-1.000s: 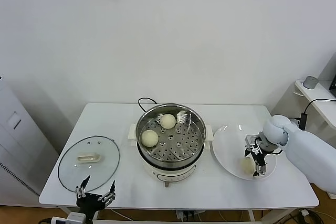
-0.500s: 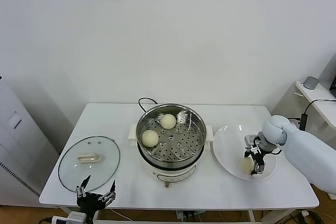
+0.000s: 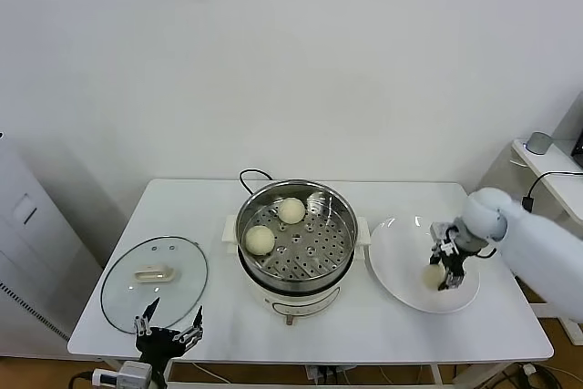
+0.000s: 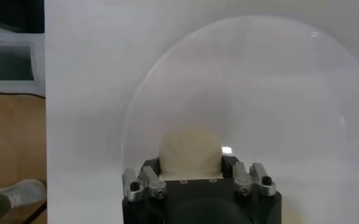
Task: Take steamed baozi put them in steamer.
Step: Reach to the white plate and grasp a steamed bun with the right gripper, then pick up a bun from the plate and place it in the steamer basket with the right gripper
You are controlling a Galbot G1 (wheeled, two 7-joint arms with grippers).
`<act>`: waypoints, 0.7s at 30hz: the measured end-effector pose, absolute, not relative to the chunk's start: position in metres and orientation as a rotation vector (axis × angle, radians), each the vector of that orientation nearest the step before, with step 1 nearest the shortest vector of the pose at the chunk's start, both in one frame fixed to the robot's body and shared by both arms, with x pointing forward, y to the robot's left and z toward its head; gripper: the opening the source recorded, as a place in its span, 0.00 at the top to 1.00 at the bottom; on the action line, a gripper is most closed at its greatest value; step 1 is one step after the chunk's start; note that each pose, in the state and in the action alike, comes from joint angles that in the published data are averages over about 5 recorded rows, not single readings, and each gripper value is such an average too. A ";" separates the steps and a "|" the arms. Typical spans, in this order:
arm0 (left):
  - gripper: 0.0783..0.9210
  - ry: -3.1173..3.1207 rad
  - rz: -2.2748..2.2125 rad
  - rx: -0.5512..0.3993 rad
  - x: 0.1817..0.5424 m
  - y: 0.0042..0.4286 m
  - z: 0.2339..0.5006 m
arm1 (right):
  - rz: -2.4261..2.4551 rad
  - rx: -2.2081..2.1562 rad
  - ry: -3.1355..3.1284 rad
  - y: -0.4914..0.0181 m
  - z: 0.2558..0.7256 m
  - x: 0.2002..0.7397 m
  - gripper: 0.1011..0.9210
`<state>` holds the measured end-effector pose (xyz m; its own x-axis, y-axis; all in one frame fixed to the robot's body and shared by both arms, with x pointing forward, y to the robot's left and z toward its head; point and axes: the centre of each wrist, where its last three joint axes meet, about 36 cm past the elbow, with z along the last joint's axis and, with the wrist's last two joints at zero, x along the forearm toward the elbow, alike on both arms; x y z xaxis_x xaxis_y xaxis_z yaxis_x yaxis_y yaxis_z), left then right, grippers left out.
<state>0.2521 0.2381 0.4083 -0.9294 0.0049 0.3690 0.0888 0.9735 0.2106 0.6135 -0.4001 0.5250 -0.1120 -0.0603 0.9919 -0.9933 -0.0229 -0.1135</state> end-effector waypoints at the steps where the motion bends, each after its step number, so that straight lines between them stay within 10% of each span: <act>1: 0.12 -2.751 -0.320 -0.065 0.253 0.238 0.409 | 1.286 1.218 -1.332 -0.397 0.534 0.616 0.44; 21: 0.12 -2.812 -0.372 -0.024 0.254 0.234 0.428 | 1.437 1.455 -1.350 -0.248 0.736 0.689 0.44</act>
<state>0.2543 0.2342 0.4284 -0.9537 -0.0230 0.3000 0.0558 0.9663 0.2513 0.6894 -0.2483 0.7360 -0.1461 -0.2053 0.9677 -0.9529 -0.2337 -0.1935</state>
